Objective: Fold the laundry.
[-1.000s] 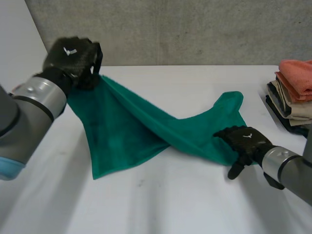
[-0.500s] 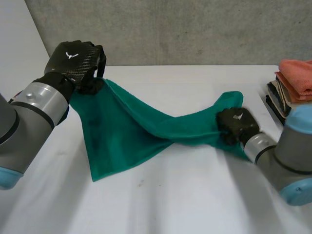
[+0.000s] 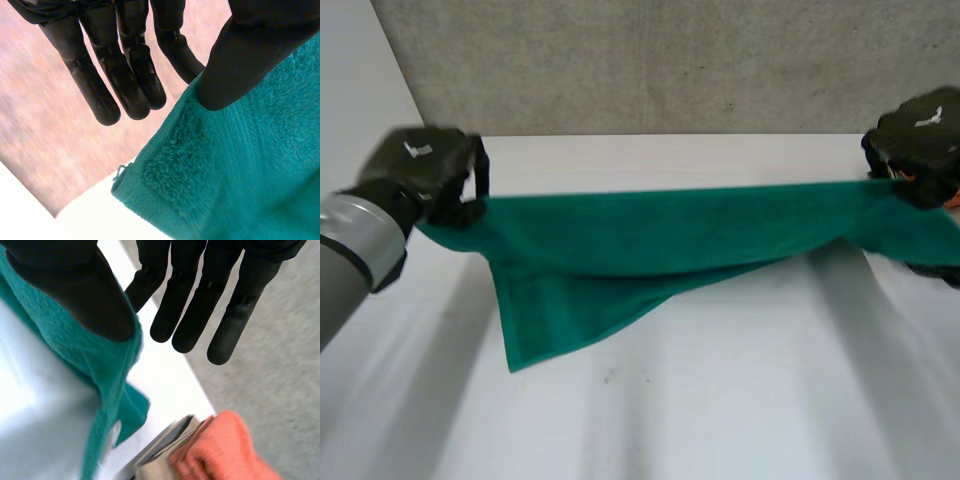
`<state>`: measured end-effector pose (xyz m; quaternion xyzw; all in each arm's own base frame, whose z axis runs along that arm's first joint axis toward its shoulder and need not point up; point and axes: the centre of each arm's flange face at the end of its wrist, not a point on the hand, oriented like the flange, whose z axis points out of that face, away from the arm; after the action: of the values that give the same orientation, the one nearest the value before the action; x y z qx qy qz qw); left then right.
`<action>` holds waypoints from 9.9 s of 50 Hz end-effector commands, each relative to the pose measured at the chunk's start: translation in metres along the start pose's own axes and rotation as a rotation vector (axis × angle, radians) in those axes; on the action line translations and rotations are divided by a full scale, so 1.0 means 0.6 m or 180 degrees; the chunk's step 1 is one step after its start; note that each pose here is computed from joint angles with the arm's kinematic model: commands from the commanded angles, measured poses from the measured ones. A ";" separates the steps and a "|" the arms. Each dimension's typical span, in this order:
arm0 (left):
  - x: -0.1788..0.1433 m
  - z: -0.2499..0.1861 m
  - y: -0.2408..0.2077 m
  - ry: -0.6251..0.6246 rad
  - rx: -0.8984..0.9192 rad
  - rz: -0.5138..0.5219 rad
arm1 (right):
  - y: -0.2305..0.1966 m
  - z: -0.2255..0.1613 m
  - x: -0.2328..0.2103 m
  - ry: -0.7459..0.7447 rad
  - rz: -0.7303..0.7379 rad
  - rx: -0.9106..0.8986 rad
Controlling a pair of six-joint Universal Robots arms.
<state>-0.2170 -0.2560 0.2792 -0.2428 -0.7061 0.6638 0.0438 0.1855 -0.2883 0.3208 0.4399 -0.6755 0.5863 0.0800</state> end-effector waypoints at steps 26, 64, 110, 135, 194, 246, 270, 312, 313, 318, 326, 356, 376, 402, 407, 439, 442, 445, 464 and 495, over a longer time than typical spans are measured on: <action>-0.032 0.168 -0.166 -0.0840 0.2595 0.0412 | -0.103 0.135 0.130 0.1823 0.0718 0.2310; 0.059 -0.150 0.109 0.0814 -0.1615 0.0894 | 0.120 -0.034 -0.120 -0.0990 -0.0235 -0.0914; -0.119 0.210 -0.152 -0.1320 0.2270 0.1045 | -0.122 0.159 0.104 0.2054 0.0091 0.2129; 0.004 0.104 0.183 -0.0002 -0.0346 0.0864 | 0.148 0.213 -0.156 0.0021 0.0176 -0.0144; 0.061 0.127 0.112 -0.0430 0.0172 0.0681 | 0.145 0.188 -0.111 0.0154 0.0795 -0.0180; 0.075 0.026 0.011 0.0506 0.1073 -0.0517 | 0.133 0.169 -0.092 0.0287 0.0134 0.0298; 0.034 0.005 0.015 0.0183 0.1017 -0.0562 | -0.053 0.065 -0.556 -0.1805 -0.0095 0.2032; 0.070 0.008 0.001 0.0398 0.1056 -0.0554 | -0.077 0.089 -0.389 -0.0632 0.0110 0.1692; 0.065 0.007 -0.001 0.0368 0.1066 -0.0556 | -0.082 0.083 -0.403 -0.0724 0.0090 0.1772; 0.042 0.008 0.001 0.0090 0.0959 -0.0596 | -0.072 0.051 -0.511 -0.1493 -0.0031 0.1993; 0.025 0.010 0.010 -0.0345 0.0742 -0.0653 | -0.063 0.041 -0.537 -0.1892 0.0337 0.1911; 0.181 0.032 0.201 0.0027 -0.1004 0.0051 | 0.005 0.174 -0.419 -0.1747 0.1849 0.0174; 0.156 0.029 -0.002 0.0499 0.0288 0.0125 | -0.041 0.118 -0.378 -0.0732 0.0670 0.0748; 0.155 -0.011 -0.072 0.1963 0.0613 -0.0518 | 0.013 0.069 -0.533 -0.1306 0.0365 0.1054; 0.157 -0.011 -0.069 0.1972 0.0592 -0.0532 | 0.015 0.082 -0.540 -0.1298 0.0367 0.1066; 0.154 -0.009 -0.059 0.1939 0.0559 -0.0552 | -0.062 0.145 -0.511 -0.0903 0.0510 0.1771; 0.149 -0.008 -0.060 0.1904 0.0562 -0.0557 | -0.097 0.151 -0.451 -0.0635 0.0630 0.1953; 0.144 -0.008 -0.064 0.1843 0.0578 -0.0567 | -0.118 0.161 -0.385 -0.0362 0.0724 0.2086; 0.129 -0.023 -0.085 0.1616 0.0823 -0.0695 | -0.072 0.180 0.162 0.1763 0.0588 0.2945; 0.182 -0.043 -0.074 0.1932 0.0763 -0.0704 | 0.398 0.160 0.241 0.1121 0.1134 0.1176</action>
<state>-0.3062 -0.2038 0.2868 -0.3293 -0.6195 0.6285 0.3358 -0.0255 -0.4779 0.1577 0.2634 -0.5798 0.7707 -0.0221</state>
